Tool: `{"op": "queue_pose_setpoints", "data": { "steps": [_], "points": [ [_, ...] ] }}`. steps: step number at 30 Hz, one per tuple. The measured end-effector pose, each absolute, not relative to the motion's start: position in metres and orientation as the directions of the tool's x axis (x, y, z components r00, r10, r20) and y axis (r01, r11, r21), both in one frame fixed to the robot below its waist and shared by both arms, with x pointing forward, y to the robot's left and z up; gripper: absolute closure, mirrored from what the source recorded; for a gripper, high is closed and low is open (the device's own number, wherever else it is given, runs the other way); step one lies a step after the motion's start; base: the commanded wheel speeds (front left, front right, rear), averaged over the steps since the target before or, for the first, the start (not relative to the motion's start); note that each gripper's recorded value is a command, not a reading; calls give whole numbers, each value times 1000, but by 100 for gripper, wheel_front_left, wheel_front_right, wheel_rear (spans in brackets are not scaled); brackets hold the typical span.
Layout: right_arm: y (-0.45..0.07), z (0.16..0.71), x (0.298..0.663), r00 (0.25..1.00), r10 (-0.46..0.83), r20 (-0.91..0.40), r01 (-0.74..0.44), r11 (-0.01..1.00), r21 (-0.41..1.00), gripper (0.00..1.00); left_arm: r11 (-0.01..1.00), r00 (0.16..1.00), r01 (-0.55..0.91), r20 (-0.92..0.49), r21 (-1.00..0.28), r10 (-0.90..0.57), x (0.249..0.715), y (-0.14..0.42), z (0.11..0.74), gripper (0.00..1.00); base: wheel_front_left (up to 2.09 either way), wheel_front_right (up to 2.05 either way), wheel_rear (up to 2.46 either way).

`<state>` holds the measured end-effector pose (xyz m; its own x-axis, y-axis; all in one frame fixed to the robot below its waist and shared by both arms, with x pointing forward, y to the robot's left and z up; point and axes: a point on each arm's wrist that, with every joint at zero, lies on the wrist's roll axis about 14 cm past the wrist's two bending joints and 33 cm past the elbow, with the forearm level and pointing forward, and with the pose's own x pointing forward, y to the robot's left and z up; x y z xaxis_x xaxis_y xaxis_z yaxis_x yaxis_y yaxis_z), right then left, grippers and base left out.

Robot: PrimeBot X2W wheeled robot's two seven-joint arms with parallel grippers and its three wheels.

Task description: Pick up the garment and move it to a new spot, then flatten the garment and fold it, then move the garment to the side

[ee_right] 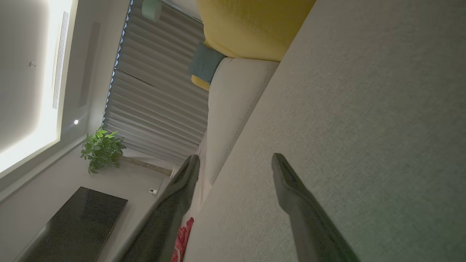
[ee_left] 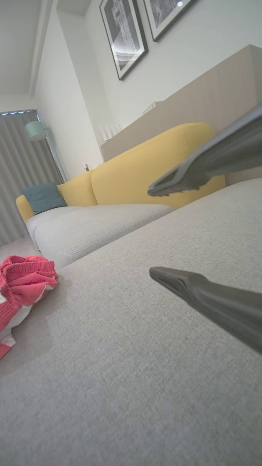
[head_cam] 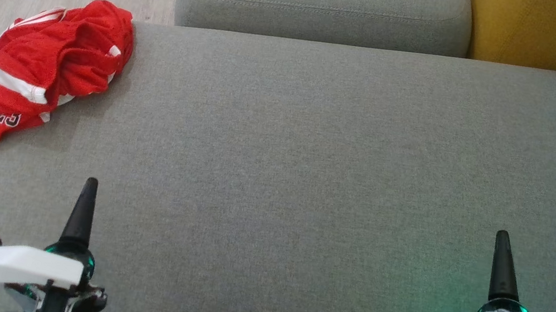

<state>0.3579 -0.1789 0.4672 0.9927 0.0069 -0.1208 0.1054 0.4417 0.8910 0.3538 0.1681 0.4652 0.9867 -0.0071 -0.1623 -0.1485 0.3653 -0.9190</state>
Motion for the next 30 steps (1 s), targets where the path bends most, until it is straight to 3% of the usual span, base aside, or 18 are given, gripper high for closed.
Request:
{"op": "queue_pose_setpoints", "data": {
  "steps": [10, 30],
  "points": [
    [-165, 476, 360, 995, 45, -86, 43, 594, 803, 0, 562, 989, -112, -148, -819, -20, 351, 160, 469, 0, 0, 0, 0],
    [-141, 482, 356, 991, 121, -51, -66, 797, 600, 0, 797, 995, -50, -99, -602, -13, 345, 155, 478, 0, 0, 0, 0]
  ]
}}
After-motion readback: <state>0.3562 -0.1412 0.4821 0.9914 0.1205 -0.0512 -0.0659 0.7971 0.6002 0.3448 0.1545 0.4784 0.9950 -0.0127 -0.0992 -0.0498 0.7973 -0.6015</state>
